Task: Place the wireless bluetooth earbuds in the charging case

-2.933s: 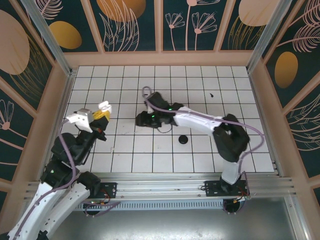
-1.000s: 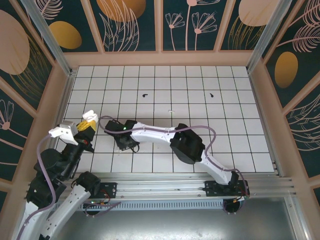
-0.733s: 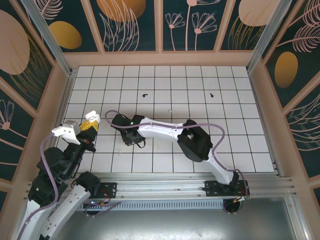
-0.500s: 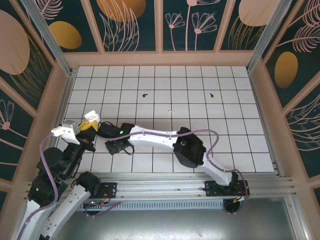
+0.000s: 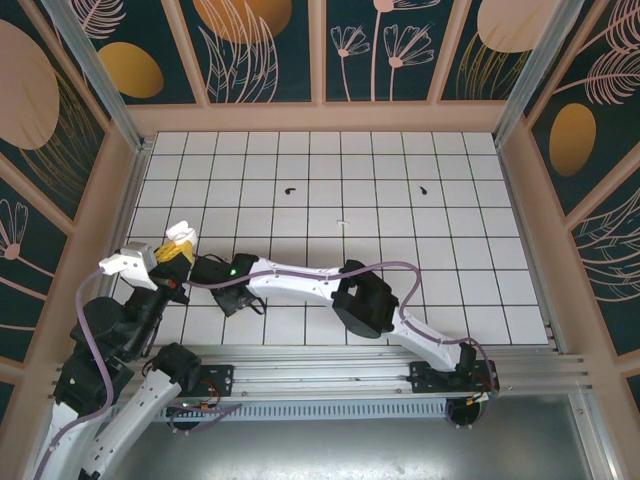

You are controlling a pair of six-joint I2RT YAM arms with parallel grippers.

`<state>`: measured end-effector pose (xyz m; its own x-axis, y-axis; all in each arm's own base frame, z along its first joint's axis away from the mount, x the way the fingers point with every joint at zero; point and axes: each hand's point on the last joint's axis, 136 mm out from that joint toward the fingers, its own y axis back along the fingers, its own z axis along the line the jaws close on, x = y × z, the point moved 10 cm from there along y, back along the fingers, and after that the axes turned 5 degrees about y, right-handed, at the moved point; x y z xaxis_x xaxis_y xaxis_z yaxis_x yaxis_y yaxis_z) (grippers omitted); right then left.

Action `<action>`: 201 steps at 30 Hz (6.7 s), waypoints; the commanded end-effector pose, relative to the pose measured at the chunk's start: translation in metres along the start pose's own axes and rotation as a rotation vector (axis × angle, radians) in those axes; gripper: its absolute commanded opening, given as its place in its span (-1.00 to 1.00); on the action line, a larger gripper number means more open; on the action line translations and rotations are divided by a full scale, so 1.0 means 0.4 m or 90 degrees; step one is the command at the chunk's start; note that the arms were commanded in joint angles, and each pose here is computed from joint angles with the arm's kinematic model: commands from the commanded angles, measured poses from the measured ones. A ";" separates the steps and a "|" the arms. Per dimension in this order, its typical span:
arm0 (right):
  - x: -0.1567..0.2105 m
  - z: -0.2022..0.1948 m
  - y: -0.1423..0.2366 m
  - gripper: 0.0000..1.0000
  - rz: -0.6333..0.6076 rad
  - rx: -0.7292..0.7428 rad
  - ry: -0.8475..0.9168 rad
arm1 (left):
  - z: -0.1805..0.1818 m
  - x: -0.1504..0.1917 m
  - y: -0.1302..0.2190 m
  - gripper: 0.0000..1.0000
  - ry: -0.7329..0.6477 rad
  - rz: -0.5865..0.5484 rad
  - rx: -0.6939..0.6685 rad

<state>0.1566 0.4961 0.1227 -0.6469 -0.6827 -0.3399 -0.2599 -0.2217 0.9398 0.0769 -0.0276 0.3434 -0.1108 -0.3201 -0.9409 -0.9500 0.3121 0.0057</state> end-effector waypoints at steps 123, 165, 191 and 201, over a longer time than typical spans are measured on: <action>0.204 -0.473 0.122 -0.71 -0.013 -0.184 -0.396 | -0.017 0.125 -0.093 -1.00 0.092 0.091 0.101; 0.252 -0.577 0.203 -0.29 0.003 -0.011 -0.554 | -0.018 0.192 -0.150 -1.00 0.113 0.136 0.121; 0.278 -0.523 0.090 -0.46 0.017 -0.087 -0.651 | -0.016 0.206 -0.157 -1.00 0.097 0.147 0.122; 0.267 -0.531 0.054 -0.36 0.041 -0.053 -0.637 | -0.017 0.207 -0.166 -1.00 0.089 0.150 0.120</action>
<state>0.2317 0.2694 0.1181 -0.9720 0.2019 -0.1204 -0.1825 -0.3250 0.9279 0.1277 -0.0801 0.2634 -0.4087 -0.3394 -0.8472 -0.8208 0.5425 0.1787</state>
